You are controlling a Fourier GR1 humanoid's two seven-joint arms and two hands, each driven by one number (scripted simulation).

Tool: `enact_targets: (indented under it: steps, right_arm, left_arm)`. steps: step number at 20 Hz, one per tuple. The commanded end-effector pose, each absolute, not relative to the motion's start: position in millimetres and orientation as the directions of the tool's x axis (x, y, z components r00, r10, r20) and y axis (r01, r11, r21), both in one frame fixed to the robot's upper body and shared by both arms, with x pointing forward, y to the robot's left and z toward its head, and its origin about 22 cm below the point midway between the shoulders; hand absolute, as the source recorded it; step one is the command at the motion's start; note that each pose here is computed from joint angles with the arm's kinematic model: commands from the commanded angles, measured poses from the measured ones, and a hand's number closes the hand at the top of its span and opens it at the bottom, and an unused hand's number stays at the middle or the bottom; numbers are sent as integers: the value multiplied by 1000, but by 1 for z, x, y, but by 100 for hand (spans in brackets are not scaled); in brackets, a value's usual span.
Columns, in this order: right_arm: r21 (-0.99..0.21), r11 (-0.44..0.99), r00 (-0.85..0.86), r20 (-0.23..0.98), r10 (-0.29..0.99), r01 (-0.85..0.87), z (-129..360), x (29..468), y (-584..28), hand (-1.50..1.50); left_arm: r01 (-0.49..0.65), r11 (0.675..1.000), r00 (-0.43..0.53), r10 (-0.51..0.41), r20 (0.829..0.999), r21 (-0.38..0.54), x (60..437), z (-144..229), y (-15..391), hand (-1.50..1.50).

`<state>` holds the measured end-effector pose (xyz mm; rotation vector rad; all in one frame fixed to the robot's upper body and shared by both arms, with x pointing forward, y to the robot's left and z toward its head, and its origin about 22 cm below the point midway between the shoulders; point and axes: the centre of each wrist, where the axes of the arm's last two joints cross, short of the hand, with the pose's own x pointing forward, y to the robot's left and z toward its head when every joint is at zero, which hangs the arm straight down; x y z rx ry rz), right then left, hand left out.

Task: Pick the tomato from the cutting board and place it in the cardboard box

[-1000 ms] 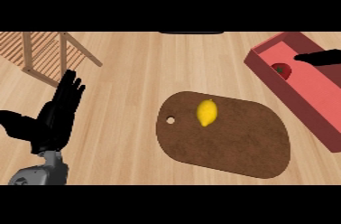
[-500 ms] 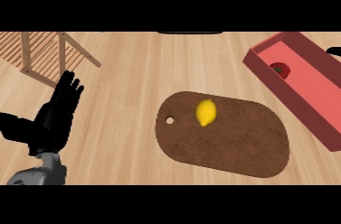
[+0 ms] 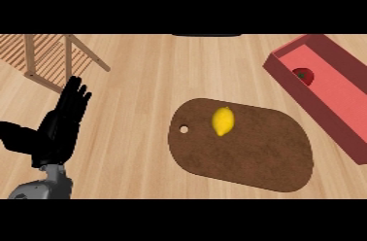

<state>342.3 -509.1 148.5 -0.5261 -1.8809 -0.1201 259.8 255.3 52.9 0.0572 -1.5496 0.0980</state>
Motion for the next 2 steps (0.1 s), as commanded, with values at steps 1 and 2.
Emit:
enact_targets:
  steps: [1,2]
  right_arm:
    - [-156,890,-286,911,298,429,124,309,-537,-150]
    - [-131,893,-301,912,279,431,129,330,-524,-150]
  left_arm:
    - [-115,993,8,14,1000,-13,271,67,265,0]
    - [-90,995,12,33,999,-32,260,56,245,0]
